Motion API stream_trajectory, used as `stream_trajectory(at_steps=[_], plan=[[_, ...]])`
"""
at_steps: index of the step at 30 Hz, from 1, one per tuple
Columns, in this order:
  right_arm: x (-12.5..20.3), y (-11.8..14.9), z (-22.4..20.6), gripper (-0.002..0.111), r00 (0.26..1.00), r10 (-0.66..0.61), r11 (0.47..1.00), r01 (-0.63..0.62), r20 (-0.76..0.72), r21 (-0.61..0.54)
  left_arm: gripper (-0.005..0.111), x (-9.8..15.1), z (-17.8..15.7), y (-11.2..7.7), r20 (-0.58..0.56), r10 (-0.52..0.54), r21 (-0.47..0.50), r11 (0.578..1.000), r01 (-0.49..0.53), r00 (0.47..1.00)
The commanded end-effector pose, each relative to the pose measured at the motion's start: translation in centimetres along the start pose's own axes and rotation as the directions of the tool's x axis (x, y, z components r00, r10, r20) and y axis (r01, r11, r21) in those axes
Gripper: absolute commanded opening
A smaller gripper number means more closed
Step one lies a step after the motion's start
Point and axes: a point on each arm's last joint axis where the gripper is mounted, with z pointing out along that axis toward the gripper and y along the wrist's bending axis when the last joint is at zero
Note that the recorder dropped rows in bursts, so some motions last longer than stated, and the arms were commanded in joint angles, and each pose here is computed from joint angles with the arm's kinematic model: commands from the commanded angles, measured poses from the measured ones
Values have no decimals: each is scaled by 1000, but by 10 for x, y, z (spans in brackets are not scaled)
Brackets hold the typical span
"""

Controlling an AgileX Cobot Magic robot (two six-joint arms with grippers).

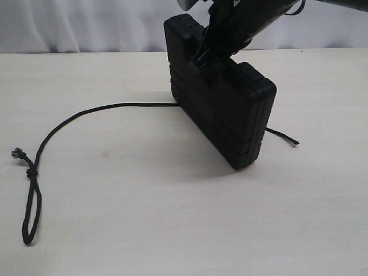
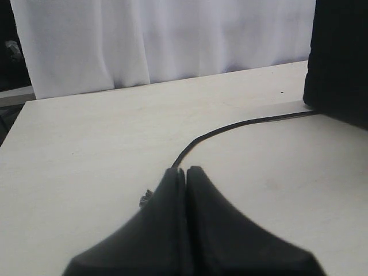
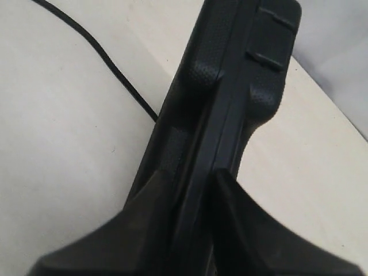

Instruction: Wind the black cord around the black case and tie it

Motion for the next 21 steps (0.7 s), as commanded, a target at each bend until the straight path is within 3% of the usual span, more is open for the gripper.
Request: stream_trajectory(at_steps=[1,21], plan=[[50,24,42,4,911,-13,984,-61,-412,-166,0,0,0,-1,8,-2,9,1000,2,1000],[51,25,44,4,906,26,984,-98,-422,-151,0,0,0,-1,8,-2,9,1000,2,1000]])
